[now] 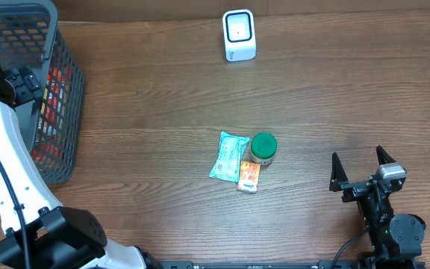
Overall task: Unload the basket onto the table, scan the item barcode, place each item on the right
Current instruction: 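Move the left gripper back into the grey basket, then grasp the red-and-yellow pasta package in the basket with the left gripper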
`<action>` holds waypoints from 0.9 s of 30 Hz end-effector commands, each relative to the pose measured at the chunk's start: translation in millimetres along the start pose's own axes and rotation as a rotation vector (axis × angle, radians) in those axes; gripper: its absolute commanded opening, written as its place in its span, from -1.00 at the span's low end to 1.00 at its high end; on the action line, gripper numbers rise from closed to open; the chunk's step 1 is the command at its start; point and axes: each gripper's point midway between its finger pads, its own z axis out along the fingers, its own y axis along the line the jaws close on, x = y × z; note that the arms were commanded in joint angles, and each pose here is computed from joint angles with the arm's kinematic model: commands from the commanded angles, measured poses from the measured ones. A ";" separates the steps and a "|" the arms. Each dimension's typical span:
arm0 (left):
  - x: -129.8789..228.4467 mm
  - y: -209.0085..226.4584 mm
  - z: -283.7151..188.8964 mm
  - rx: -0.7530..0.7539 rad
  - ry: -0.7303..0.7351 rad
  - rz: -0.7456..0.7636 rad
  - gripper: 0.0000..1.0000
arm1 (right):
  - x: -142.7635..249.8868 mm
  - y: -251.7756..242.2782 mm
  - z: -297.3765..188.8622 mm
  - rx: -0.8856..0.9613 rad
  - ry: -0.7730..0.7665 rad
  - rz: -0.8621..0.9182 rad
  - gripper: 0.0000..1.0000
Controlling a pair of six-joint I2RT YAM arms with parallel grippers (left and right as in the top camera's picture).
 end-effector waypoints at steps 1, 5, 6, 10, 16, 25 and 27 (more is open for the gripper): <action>5.8 6.4 22.8 0.002 0.044 0.015 1.00 | 2.5 -0.1 0.2 -0.002 -0.001 -0.001 1.00; 12.0 4.5 48.9 0.047 0.080 0.016 1.00 | 2.5 -0.1 0.2 -0.002 -0.001 -0.001 1.00; 14.6 7.0 55.6 0.049 0.092 0.009 1.00 | 2.5 -0.1 0.2 -0.002 -0.001 -0.001 1.00; 20.0 13.6 78.4 0.083 0.114 -0.006 1.00 | 2.5 -0.1 0.2 -0.002 -0.001 -0.001 1.00; 21.9 12.4 110.6 0.223 0.097 0.000 1.00 | 2.5 -0.1 0.2 -0.002 -0.001 -0.001 1.00; 58.0 -22.3 169.3 0.434 0.162 0.166 0.99 | 2.5 -0.1 0.2 -0.002 -0.001 -0.001 1.00; 61.8 -38.0 173.9 0.527 0.143 0.212 0.99 | 2.5 -0.1 0.2 -0.002 -0.001 -0.001 1.00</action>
